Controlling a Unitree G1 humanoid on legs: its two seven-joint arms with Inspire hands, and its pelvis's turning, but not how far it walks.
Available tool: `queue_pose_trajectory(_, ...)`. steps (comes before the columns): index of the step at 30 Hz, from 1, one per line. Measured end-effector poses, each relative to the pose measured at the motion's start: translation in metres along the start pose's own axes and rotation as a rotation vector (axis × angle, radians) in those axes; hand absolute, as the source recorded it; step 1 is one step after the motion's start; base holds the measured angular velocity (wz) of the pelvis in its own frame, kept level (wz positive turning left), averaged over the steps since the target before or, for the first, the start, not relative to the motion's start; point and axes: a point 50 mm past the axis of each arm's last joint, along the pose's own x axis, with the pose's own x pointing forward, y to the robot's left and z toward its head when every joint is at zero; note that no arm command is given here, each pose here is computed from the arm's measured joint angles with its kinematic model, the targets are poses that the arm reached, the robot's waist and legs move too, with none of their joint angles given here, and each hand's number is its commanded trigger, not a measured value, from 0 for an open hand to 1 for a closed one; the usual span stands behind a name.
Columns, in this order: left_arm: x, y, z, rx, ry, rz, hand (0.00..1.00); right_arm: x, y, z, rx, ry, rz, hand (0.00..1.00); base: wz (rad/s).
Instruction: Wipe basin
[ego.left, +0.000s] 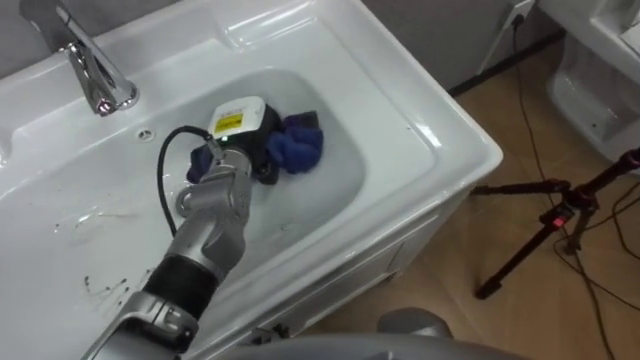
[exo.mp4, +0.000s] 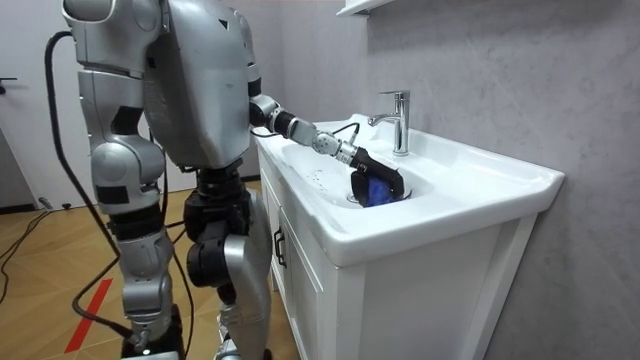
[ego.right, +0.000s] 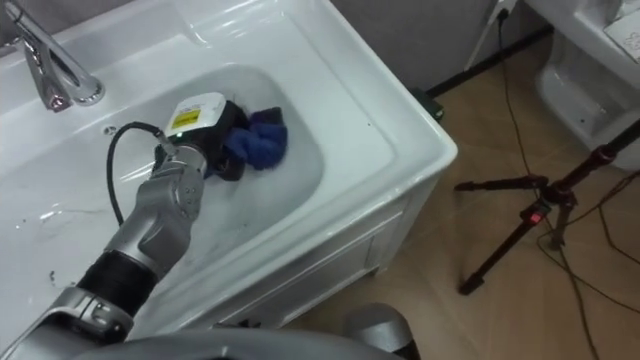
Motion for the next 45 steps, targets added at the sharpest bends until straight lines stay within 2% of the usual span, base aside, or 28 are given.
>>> queue_pose_trajectory(12, -0.007, 0.011, 0.030, 0.008, -0.134, 0.035, 1.00, -0.004, -0.011, 0.025, -0.064, -0.094, -0.003, 0.00, 0.14)
queue_pose_trajectory(23, -0.008, 0.013, 0.033, 0.002, -0.150, 0.024, 1.00, -0.004, -0.010, 0.029, -0.109, -0.102, 0.001, 0.00, 0.03)
queue_pose_trajectory(27, -0.004, 0.009, 0.030, 0.008, -0.146, -0.008, 1.00, -0.004, -0.006, 0.026, -0.101, -0.090, 0.008, 0.00, -0.05)
queue_pose_trajectory(34, -0.001, -0.022, -0.001, 0.046, -0.050, -0.141, 1.00, -0.003, -0.005, 0.016, -0.118, -0.032, 0.010, 0.00, -0.07)
queue_pose_trajectory(40, -0.010, -0.039, -0.030, -0.004, 0.038, -0.189, 1.00, -0.004, -0.013, 0.017, -0.034, -0.045, -0.013, 0.00, -0.02)
queue_pose_trajectory(45, -0.018, -0.043, -0.055, -0.015, 0.111, -0.188, 1.00, -0.005, -0.016, 0.014, -0.017, -0.018, -0.030, 0.00, 0.00)
